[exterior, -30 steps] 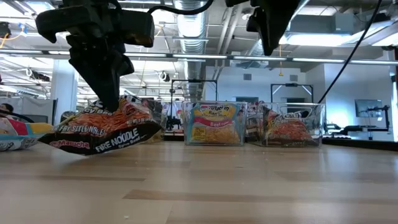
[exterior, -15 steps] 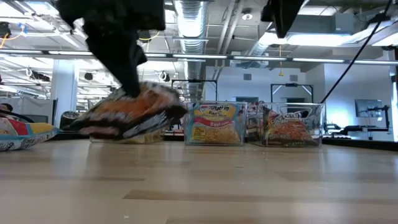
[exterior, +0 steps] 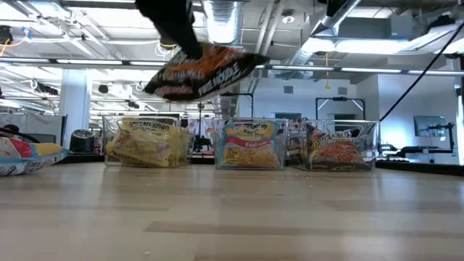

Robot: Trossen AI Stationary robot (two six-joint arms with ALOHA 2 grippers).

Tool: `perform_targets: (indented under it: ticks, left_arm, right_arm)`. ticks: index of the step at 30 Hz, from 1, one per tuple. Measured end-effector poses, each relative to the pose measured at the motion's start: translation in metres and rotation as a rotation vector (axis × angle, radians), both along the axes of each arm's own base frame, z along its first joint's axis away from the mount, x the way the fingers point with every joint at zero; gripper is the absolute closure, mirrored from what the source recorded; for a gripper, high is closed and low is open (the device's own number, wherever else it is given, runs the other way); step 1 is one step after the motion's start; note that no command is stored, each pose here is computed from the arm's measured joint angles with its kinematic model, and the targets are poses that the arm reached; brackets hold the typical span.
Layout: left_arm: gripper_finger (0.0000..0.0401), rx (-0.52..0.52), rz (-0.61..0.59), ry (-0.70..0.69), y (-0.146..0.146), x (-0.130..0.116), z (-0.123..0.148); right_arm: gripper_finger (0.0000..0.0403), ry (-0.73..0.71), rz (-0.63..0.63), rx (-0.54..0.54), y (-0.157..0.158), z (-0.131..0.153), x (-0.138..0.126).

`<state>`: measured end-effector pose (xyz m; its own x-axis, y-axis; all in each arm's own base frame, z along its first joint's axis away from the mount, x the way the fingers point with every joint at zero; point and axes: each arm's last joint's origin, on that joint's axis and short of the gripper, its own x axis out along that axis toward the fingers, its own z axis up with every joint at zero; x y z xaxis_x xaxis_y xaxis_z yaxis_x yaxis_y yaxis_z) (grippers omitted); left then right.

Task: Sort Maruchan noodles
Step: Put the black noodle pack into the right transparent bin

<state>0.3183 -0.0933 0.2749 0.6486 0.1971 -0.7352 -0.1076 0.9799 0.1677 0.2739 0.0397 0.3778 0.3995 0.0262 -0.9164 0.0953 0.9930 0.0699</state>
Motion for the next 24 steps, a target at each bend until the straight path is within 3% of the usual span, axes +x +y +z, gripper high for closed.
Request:
perform_targets:
  ticks: [12, 24]
  left_arm:
    - [0.0401, 0.085, -0.031, -0.056, 0.0, 0.005, 0.027]
    - [0.0401, 0.092, -0.036, -0.057, 0.0, 0.005, 0.028]
  right_arm:
    - [0.0266, -0.204, -0.104, 0.092, 0.005, -0.054, -0.027]
    - [0.0249, -0.503, -0.254, 0.232, -0.008, -0.109, -0.011]
